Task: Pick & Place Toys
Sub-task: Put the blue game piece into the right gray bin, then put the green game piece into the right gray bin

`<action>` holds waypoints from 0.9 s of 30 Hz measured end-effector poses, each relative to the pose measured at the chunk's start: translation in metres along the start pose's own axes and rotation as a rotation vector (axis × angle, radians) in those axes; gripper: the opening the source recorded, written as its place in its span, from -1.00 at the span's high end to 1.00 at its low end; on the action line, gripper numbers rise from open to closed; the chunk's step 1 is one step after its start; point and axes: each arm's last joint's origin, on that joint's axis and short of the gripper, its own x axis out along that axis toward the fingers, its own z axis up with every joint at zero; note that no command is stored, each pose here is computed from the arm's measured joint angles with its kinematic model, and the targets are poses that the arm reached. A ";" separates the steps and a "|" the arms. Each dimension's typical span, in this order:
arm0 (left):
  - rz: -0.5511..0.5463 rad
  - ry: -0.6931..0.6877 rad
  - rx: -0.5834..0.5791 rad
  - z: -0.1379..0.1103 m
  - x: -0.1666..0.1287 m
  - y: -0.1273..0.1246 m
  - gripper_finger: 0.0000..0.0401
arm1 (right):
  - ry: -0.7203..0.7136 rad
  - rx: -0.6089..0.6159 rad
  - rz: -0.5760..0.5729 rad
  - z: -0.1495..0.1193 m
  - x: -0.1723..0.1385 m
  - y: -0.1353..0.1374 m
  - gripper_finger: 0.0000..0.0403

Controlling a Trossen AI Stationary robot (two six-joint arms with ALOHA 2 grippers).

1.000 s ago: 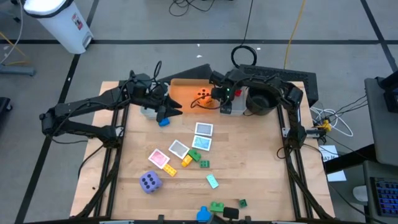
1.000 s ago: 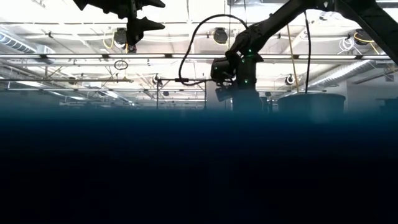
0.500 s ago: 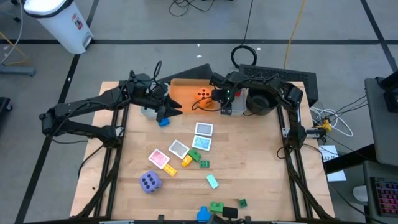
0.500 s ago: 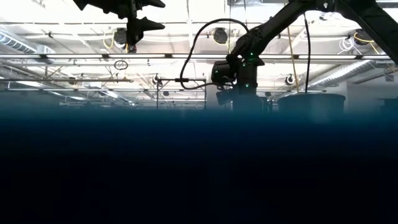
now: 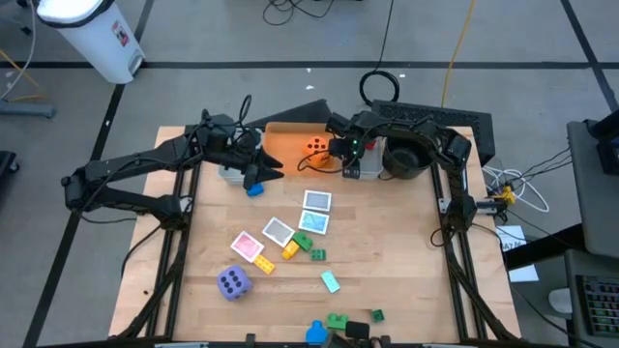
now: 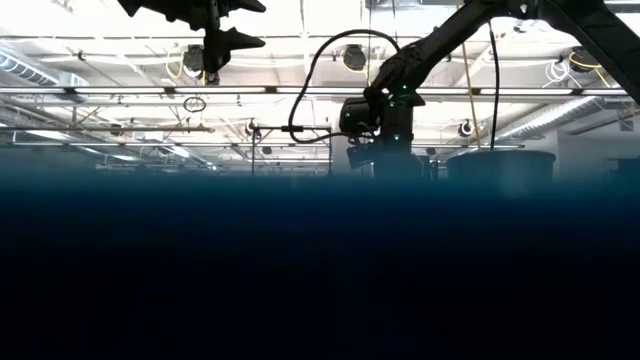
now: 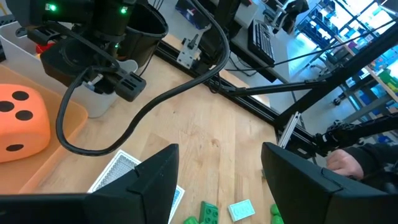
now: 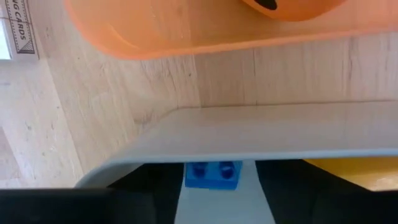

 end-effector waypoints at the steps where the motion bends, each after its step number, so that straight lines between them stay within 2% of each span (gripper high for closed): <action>1: 0.000 0.000 0.000 0.000 0.000 0.000 -0.18 | 0.000 0.000 -0.001 0.000 0.000 0.000 0.03; 7: 0.000 0.000 -0.005 0.000 0.000 0.000 -0.18 | -0.029 -0.002 -0.022 -0.001 -0.011 0.000 -0.11; 11: -0.003 -0.007 -0.013 0.001 0.000 0.000 -0.18 | -0.106 -0.013 -0.064 -0.003 -0.042 0.003 -0.13; 15: -0.014 -0.032 0.000 0.003 0.000 -0.001 -0.18 | -0.209 -0.016 -0.160 -0.011 -0.085 0.009 -0.12; 21: -0.028 -0.062 0.017 0.007 0.000 -0.003 -0.18 | -0.458 0.023 -0.247 -0.025 -0.154 0.030 -0.10; 24: -0.058 -0.063 0.015 0.007 0.000 -0.004 -0.18 | -0.624 0.118 -0.258 -0.033 -0.187 0.042 -0.11; 27: -0.116 -0.048 0.023 0.008 -0.001 -0.006 -0.18 | -0.815 0.270 -0.227 -0.039 -0.216 0.052 -0.10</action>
